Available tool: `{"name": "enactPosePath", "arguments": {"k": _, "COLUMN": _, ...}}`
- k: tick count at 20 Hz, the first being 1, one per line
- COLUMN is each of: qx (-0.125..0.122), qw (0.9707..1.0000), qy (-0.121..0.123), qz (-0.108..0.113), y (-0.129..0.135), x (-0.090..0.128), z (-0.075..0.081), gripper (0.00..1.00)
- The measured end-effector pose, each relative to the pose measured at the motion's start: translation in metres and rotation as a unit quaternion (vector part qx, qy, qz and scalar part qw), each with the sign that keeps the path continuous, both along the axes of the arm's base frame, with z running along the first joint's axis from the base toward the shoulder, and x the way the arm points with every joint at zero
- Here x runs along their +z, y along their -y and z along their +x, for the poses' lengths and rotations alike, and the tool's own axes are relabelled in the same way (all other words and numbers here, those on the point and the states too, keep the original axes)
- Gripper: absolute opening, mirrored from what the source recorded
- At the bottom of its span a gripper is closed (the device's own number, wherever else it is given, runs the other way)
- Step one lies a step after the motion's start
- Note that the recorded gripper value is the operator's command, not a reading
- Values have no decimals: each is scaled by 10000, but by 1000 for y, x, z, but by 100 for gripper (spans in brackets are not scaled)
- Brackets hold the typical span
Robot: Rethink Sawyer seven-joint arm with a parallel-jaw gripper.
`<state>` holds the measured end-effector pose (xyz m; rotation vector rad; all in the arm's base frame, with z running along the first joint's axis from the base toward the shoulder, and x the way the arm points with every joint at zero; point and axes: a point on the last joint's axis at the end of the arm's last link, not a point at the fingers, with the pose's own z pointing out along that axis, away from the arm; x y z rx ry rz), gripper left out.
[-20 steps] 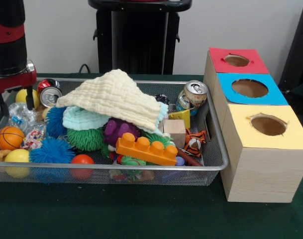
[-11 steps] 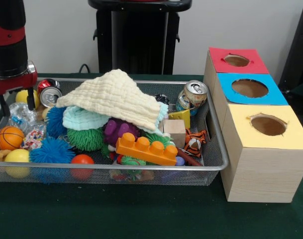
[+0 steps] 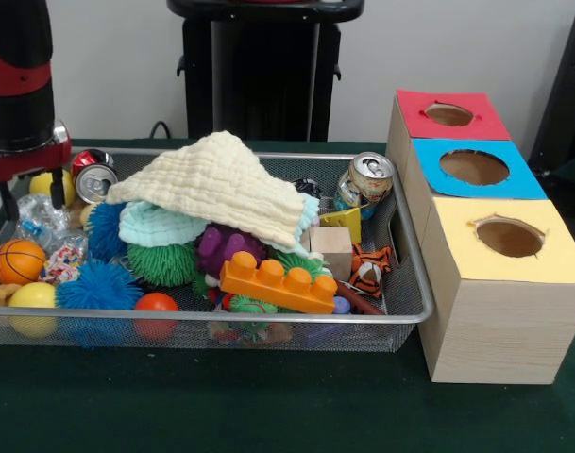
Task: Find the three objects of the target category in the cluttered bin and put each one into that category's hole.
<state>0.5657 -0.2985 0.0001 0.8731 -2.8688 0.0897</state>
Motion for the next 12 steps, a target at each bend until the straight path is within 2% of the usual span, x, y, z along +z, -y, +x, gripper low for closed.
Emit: {"name": "enactPosePath", "arguments": {"k": 12, "qx": 211, "qw": 9996, "qy": -27, "qz": -202, "y": 3, "x": -9, "z": 0, "gripper": 100}}
